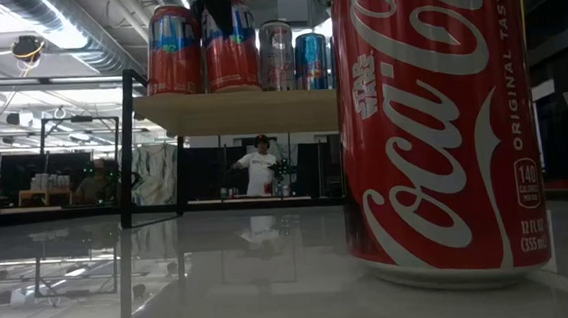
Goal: Place canned beverage on shelf
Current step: Put the top orange soda can on the shelf aligned with the white soda can
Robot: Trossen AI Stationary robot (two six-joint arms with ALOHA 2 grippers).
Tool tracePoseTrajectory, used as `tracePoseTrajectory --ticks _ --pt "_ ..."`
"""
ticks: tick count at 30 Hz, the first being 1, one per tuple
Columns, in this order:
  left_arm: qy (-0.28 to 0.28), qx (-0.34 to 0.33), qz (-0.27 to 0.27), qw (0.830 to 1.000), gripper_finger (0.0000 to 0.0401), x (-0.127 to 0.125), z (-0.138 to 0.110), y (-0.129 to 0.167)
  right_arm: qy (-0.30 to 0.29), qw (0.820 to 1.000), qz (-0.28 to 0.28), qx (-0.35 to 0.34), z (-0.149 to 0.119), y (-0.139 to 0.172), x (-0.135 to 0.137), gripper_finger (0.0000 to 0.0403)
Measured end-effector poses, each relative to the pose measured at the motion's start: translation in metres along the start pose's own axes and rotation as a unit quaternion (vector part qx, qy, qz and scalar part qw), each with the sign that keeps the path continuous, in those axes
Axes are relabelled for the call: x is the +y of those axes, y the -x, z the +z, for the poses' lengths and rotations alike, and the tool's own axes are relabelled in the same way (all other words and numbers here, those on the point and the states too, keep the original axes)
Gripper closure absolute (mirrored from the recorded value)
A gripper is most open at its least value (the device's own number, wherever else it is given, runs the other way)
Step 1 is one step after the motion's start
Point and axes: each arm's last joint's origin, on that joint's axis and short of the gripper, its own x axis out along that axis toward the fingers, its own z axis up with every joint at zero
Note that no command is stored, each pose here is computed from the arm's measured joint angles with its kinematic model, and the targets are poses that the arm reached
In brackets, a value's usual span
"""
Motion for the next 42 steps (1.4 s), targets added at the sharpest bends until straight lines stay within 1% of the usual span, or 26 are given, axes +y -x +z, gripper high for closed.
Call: tracePoseTrajectory --ticks 11,21,25,42 --pt "0.002 -0.002 0.009 1.0 0.0084 0.0005 0.0001 0.0 0.0 1.0 0.0 0.0 0.0 0.0 0.0 0.0016" --pt "0.011 -0.004 0.011 1.0 0.0062 0.0005 0.0005 0.0003 0.0 1.0 0.0 0.0 0.0 0.0 0.0 0.0016" --pt "0.011 -0.006 0.018 1.0 0.0061 0.0009 0.0006 0.0003 0.0 1.0 0.0 0.0 0.0 0.0 0.0 0.0016" --pt "0.011 -0.007 0.019 1.0 0.0061 0.0013 -0.0003 0.0021 0.0 1.0 0.0 0.0 0.0 0.0 0.0 0.0016"
